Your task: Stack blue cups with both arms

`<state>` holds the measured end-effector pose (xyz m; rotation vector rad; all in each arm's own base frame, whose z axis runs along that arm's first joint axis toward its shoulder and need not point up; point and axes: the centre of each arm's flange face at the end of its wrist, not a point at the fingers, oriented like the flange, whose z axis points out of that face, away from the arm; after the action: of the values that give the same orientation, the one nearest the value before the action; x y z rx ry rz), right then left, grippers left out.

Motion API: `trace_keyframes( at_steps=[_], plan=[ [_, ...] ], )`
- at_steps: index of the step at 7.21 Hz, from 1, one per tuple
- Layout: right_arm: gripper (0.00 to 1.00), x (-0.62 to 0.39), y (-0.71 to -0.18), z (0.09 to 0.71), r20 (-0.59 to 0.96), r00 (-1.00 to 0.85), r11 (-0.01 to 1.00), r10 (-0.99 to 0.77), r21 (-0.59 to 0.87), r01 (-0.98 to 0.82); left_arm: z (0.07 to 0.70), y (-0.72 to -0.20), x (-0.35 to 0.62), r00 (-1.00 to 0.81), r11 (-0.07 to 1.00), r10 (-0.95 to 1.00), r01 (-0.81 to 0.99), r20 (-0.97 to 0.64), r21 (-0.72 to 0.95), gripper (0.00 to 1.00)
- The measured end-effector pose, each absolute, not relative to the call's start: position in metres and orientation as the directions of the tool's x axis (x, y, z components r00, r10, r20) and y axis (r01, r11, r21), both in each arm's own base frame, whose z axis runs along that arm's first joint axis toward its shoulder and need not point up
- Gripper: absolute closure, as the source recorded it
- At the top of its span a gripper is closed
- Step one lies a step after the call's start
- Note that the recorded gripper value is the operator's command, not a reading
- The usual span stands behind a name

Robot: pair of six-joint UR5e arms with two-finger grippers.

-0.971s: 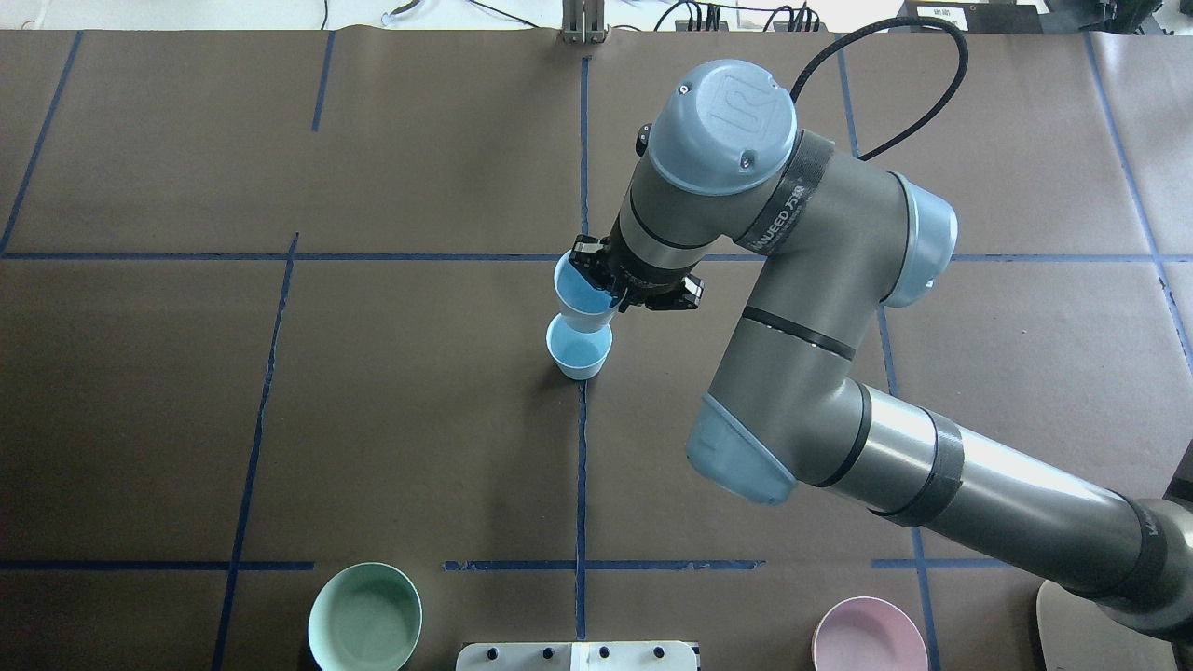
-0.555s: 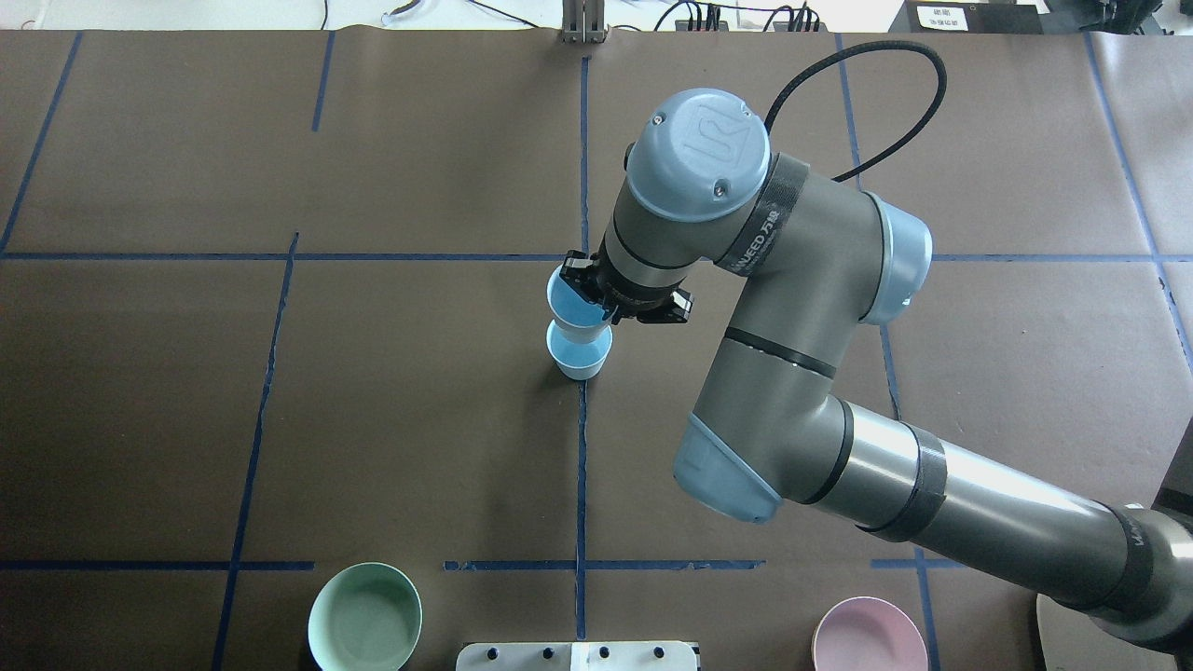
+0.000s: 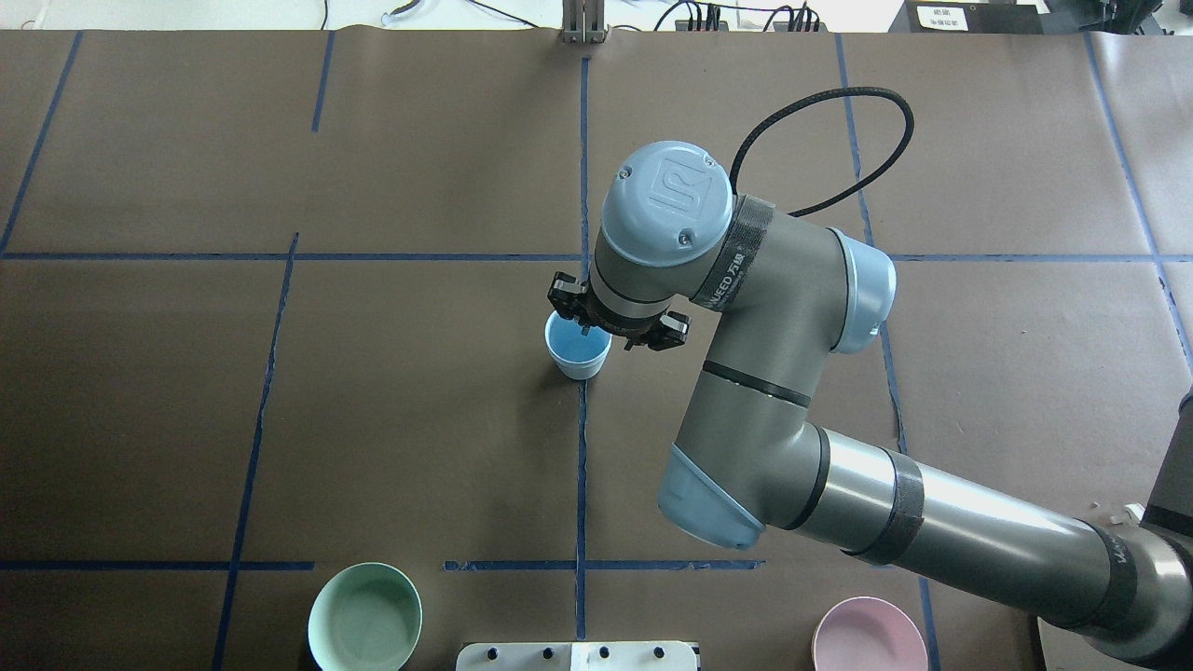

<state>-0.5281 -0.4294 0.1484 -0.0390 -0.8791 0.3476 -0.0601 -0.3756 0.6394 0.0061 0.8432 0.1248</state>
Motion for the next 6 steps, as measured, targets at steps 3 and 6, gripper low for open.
trace_keyframes(
  at_steps=[3,6],
  plan=[
    [0.00,-0.473,-0.468,0.165,0.767,0.588,0.964,0.256,-0.155,-0.217,0.648,-0.377,-0.060,0.664,0.993,0.105,-0.111,-0.740,0.040,0.00],
    [0.00,-0.330,-0.530,0.293,0.756,0.653,0.999,0.041,-0.029,-0.030,0.652,-0.384,-0.060,0.666,0.992,0.109,-0.118,-0.738,0.040,0.00]
  ],
)
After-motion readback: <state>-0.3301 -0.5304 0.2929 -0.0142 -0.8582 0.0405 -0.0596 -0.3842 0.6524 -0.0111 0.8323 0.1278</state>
